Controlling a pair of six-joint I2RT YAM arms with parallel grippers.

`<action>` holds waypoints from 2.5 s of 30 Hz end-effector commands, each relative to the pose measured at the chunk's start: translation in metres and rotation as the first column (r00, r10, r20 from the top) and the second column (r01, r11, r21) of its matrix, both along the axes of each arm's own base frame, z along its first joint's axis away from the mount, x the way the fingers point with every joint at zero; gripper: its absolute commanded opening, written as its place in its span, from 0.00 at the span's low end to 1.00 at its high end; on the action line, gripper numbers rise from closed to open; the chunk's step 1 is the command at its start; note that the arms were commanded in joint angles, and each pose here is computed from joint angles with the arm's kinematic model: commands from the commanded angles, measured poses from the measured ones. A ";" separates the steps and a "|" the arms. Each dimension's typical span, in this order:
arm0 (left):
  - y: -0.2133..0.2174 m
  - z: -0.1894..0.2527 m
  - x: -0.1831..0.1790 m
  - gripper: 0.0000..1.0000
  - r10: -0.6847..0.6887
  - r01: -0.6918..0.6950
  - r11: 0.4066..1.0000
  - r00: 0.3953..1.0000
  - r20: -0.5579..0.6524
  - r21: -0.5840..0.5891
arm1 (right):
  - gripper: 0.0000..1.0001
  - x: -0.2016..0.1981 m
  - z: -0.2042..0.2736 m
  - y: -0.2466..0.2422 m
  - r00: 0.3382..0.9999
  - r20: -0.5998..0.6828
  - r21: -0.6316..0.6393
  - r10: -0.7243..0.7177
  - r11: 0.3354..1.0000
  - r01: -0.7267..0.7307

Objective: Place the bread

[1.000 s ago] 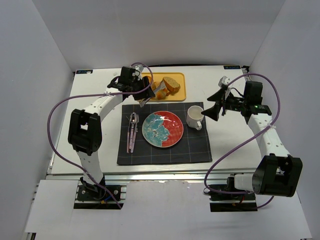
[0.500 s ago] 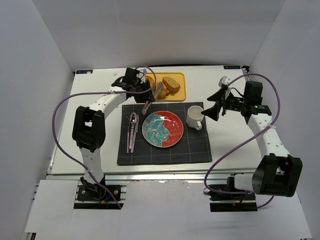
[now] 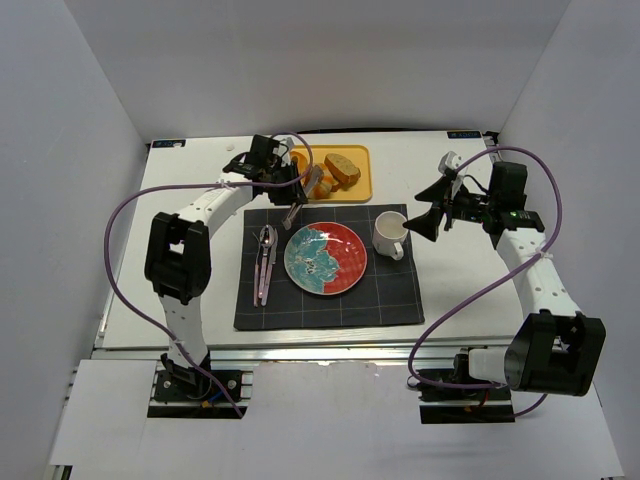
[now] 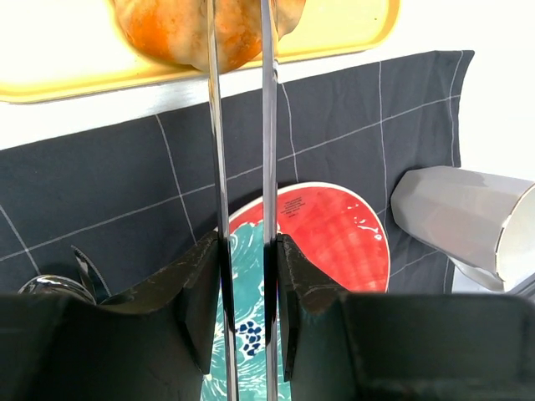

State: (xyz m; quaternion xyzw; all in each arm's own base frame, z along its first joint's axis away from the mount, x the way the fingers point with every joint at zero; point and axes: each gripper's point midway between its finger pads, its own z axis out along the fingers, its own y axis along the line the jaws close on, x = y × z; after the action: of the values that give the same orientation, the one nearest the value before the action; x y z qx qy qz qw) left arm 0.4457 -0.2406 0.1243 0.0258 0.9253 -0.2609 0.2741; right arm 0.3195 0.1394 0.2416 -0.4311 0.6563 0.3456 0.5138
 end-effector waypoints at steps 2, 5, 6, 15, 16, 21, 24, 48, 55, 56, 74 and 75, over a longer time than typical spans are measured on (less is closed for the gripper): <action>0.004 0.069 0.015 0.21 0.018 -0.013 1.000 0.984 0.176 -0.028 | 0.89 -0.005 0.013 0.000 0.999 0.042 0.015 0.014 1.000 -0.014; 0.009 0.096 0.017 0.20 0.024 -0.016 0.999 0.965 0.260 -0.032 | 0.89 -0.005 0.013 0.000 0.999 0.040 0.015 0.014 1.000 -0.015; 0.010 0.099 0.015 0.19 0.021 -0.014 0.999 0.961 0.275 -0.029 | 0.89 -0.005 0.013 0.000 0.999 0.043 0.014 0.014 1.000 -0.015; 0.020 0.129 -0.034 0.14 -0.002 0.034 0.996 0.936 0.352 -0.086 | 0.89 -0.004 0.015 0.000 0.999 0.052 0.011 0.016 1.000 -0.017; 0.022 0.114 -0.045 0.13 -0.009 0.037 0.996 0.947 0.322 -0.082 | 0.89 -0.003 0.015 0.000 0.999 0.050 0.011 0.015 1.000 -0.016; 0.022 0.107 -0.095 0.12 -0.059 0.097 0.988 0.955 0.290 -0.119 | 0.90 -0.001 0.017 0.000 0.998 0.054 0.009 0.016 1.000 -0.017; 0.014 0.089 -0.127 0.12 -0.119 0.149 0.983 0.964 0.237 -0.110 | 0.89 0.001 0.017 -0.001 0.998 0.056 0.002 0.013 1.000 -0.014; -0.015 0.050 -0.188 0.59 -0.242 0.252 0.966 0.957 0.158 -0.052 | 0.89 -0.002 0.015 -0.004 0.999 0.033 -0.023 0.004 1.000 -0.004; -0.006 0.084 -0.166 0.53 -0.169 0.177 0.984 0.955 0.244 -0.011 | 0.90 -0.003 0.013 -0.003 1.000 0.026 -0.020 0.012 1.000 -0.011; -0.002 0.092 -0.158 0.50 -0.142 0.149 0.989 0.955 0.261 -0.009 | 0.89 -0.003 0.012 -0.003 1.000 0.025 -0.018 0.012 1.000 -0.012; 0.078 0.076 0.060 0.47 0.255 -0.285 0.956 0.923 0.290 0.069 | 0.89 -0.003 0.012 -0.002 0.999 0.046 -0.015 0.028 1.000 -0.027; 0.078 0.050 0.069 0.48 0.252 -0.284 0.953 0.937 0.244 0.106 | 0.89 -0.002 0.012 -0.002 0.999 0.044 -0.015 0.028 1.000 -0.027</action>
State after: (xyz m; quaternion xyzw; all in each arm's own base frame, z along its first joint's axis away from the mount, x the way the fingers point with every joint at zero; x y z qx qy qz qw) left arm 0.4882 -0.1675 0.1664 -0.0514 0.9029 -0.1677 0.3923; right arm 0.3150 0.1373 0.2391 -0.4396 0.6594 0.3415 0.5053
